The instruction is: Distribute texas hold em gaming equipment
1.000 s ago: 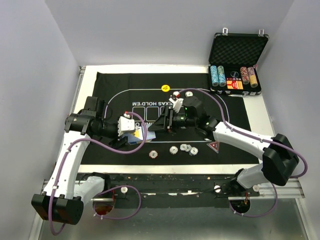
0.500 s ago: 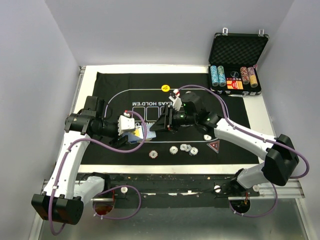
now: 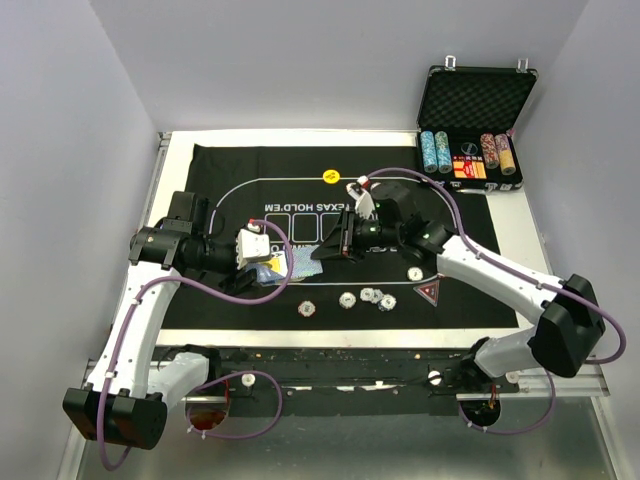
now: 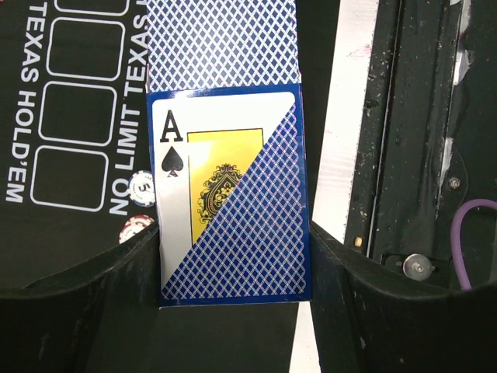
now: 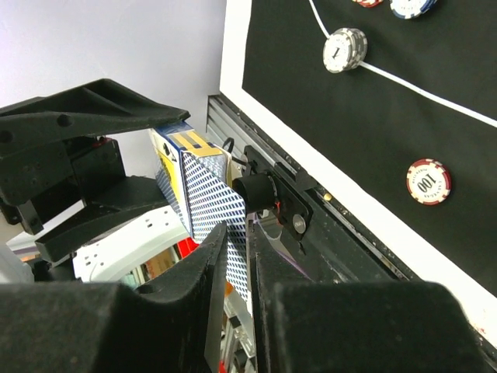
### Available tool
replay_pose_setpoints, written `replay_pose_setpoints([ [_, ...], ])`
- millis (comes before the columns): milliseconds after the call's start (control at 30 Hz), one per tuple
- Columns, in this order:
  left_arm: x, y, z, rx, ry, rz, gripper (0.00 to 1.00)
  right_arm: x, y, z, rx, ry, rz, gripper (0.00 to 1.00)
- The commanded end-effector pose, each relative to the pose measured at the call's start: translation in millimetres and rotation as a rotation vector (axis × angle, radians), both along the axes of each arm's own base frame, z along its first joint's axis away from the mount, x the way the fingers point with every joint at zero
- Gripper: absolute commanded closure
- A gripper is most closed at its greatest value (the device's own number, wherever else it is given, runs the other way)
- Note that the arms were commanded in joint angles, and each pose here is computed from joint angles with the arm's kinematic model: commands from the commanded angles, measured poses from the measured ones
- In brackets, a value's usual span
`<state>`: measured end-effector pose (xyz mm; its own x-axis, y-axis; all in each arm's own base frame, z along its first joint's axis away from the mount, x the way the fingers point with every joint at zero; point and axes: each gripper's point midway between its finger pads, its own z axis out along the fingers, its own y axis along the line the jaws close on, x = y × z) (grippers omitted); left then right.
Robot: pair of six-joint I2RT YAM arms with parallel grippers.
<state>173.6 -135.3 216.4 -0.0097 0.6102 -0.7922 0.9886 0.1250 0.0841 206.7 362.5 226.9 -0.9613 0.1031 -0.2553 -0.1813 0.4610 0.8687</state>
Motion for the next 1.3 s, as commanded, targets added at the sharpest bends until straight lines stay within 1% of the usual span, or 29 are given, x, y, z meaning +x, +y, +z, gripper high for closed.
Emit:
replay_pose_setpoints([
  [0,1,-11,12,-0.072,-0.036,-0.030,0.79,0,-12,6,-0.010,-0.012,-0.022,0.76],
  [333,-1,-13,12,-0.088,-0.027,-0.033,0.79,4,-25,19,0.001,-0.035,-0.043,0.80],
  [467,-1,-13,13,-0.091,-0.029,-0.031,0.79,2,-25,16,-0.001,-0.034,-0.030,0.74],
  [500,-1,-13,13,-0.092,-0.026,-0.030,0.79,1,-24,14,-0.003,-0.030,-0.022,0.71],
  [533,0,-13,13,-0.092,-0.025,-0.028,0.79,0,-24,12,-0.001,-0.028,-0.018,0.64],
  [567,0,-13,14,-0.095,-0.030,-0.028,0.79,-1,-23,11,0.004,-0.021,-0.014,0.60],
  [700,0,-14,14,-0.100,-0.020,-0.027,0.79,-2,-21,10,0.018,-0.017,0.004,0.51],
  [867,2,-15,16,-0.104,-0.016,-0.022,0.79,-6,-15,6,0.045,0.001,0.026,0.49],
  [967,2,-15,17,-0.108,-0.015,-0.022,0.79,-8,-10,4,0.059,0.018,0.035,0.53],
  [1033,2,-15,17,-0.105,-0.017,-0.021,0.79,-10,-8,7,0.089,0.022,0.039,0.60],
  [1200,2,-13,14,-0.091,-0.013,-0.013,0.80,-11,-9,8,0.101,0.031,0.026,0.82],
  [1267,2,-13,13,-0.089,-0.012,-0.013,0.80,-10,-12,9,0.094,0.027,0.009,0.87],
])
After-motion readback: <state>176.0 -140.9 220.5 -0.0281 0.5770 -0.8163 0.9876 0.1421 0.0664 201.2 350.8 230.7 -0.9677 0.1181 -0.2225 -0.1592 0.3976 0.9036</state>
